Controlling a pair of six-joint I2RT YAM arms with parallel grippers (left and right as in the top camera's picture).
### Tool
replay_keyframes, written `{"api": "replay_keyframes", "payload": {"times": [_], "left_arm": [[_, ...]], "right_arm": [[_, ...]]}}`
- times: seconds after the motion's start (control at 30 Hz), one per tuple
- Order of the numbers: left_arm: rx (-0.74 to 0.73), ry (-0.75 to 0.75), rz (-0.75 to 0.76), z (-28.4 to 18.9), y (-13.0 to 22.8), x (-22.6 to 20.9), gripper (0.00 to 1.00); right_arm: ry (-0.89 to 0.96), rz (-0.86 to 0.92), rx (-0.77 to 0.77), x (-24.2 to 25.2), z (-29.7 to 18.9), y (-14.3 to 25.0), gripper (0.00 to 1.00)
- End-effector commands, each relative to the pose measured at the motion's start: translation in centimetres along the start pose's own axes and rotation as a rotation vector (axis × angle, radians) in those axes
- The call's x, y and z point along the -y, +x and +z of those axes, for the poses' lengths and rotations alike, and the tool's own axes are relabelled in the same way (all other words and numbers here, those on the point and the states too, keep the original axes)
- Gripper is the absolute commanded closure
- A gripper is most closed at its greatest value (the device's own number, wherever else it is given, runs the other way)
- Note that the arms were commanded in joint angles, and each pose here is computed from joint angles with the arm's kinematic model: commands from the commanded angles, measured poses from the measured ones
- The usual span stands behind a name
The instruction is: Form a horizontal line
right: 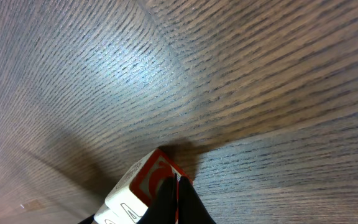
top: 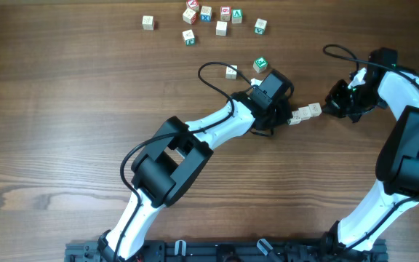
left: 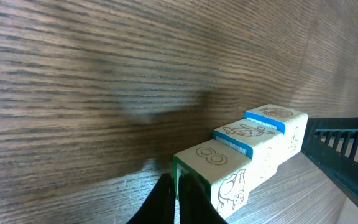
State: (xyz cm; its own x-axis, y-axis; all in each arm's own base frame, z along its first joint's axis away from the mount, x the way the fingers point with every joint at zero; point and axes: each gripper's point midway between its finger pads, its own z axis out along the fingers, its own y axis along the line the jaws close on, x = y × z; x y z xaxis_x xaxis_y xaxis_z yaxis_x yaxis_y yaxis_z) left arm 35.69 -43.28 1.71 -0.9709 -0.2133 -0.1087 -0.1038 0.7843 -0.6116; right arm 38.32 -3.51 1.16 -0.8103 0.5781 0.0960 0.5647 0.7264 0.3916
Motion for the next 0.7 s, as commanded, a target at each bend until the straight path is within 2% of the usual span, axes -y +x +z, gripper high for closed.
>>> {"api": "replay_keyframes", "payload": {"times": [0.0,0.67], "left_arm": [[0.013,-0.019,-0.008,1.0,-0.1,-1.0,0.92],[0.058,0.0,0.001,0.9,-1.0,-0.4,0.94]], "right_arm": [[-0.019,-0.019,-0.001,-0.8,-0.3,0.0,0.95],[-0.001,0.002,-0.043,-0.3,-0.4,1.0,0.96]]}}
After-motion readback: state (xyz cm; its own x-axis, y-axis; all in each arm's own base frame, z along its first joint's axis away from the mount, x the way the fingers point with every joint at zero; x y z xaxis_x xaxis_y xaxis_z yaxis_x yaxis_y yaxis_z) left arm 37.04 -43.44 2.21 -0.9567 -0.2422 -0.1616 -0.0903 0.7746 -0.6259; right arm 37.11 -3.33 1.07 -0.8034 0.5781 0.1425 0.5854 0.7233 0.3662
